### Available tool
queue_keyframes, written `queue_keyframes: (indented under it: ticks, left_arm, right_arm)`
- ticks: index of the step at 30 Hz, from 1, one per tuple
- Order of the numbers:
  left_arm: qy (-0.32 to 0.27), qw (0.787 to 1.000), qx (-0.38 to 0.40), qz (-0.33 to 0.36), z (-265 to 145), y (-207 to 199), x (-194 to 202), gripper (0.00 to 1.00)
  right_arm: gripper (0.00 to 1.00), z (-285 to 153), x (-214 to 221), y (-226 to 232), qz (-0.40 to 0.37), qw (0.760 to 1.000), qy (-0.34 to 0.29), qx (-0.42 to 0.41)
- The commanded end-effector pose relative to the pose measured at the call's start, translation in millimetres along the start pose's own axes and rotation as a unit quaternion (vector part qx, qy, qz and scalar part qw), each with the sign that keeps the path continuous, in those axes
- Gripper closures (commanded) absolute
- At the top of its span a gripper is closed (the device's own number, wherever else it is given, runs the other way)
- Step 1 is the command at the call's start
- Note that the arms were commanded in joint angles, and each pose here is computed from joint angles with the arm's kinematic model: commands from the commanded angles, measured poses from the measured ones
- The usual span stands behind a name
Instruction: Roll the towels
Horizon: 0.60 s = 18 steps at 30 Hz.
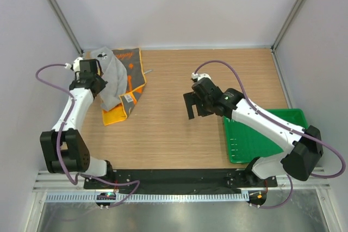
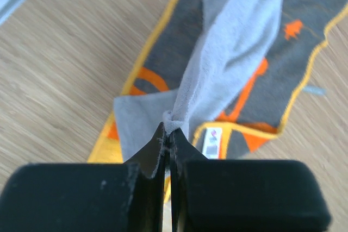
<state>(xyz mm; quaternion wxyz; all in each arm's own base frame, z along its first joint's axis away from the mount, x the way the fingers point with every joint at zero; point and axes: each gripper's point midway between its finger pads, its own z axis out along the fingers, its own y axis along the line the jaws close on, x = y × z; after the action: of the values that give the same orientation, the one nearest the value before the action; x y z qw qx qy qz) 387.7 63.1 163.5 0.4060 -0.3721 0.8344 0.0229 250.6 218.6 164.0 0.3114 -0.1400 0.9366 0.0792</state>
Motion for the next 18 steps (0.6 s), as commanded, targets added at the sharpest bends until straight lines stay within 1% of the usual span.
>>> queue_keyframes:
  ticks: [1, 3, 5, 6, 7, 8, 9, 10, 12, 13, 15, 16, 17, 18]
  left_arm:
    - [-0.017, 0.999, 0.02, 0.029, -24, -20, -4, 1.0]
    - [-0.011, 0.997, 0.052, 0.048, -35, -45, 8, 1.0]
    - [0.0, 0.994, 0.08, 0.073, -48, -71, 18, 1.0]
    - [0.019, 0.989, 0.098, 0.104, -56, -94, 40, 1.0]
    - [0.013, 0.986, 0.119, 0.116, -70, -116, 38, 1.0]
    - [0.008, 0.985, 0.114, 0.133, -74, -124, 44, 1.0]
    - [0.017, 0.981, 0.118, 0.156, -83, -133, 58, 1.0]
    - [0.024, 0.972, 0.143, 0.182, -99, -159, 78, 1.0]
    - [0.04, 0.965, 0.158, 0.204, -114, -175, 104, 1.0]
    - [0.061, 0.955, 0.175, 0.233, -123, -191, 138, 1.0]
    - [0.076, 0.941, 0.202, 0.26, -137, -213, 166, 1.0]
    - [0.096, 0.924, 0.211, 0.305, -142, -221, 205, 1.0]
    - [0.101, 0.915, 0.222, 0.321, -147, -230, 218, 1.0]
    - [0.121, 0.902, 0.235, 0.34, -151, -234, 237, 1.0]
  right_arm:
    - [0.0, -14, -19, -4, 0.004, 1.0, -0.029, 0.005]
    - [0.0, -18, -20, -8, 0.007, 0.999, -0.034, 0.01]
    - [0.0, -24, -23, -25, 0.02, 0.998, -0.042, 0.04]
    - [0.0, -26, -24, -31, 0.034, 0.997, -0.045, 0.052]
    - [0.0, -28, -23, -40, 0.044, 0.996, -0.045, 0.063]
    - [0.0, -33, -26, -52, 0.065, 0.994, -0.053, 0.073]
    - [0.0, -36, -27, -61, 0.077, 0.992, -0.057, 0.08]
    - [0.0, -37, -24, -68, 0.093, 0.99, -0.058, 0.086]
    - [0.0, -47, -26, -90, 0.126, 0.984, -0.074, 0.098]
    - [0.0, -47, -22, -96, 0.133, 0.983, -0.073, 0.105]
    - [0.0, -57, -23, -114, 0.15, 0.976, -0.093, 0.129]
    - [0.0, -57, -21, -119, 0.158, 0.973, -0.096, 0.141]
    - [0.0, -58, -20, -122, 0.162, 0.97, -0.099, 0.149]
    - [0.0, -61, -21, -128, 0.167, 0.967, -0.107, 0.162]
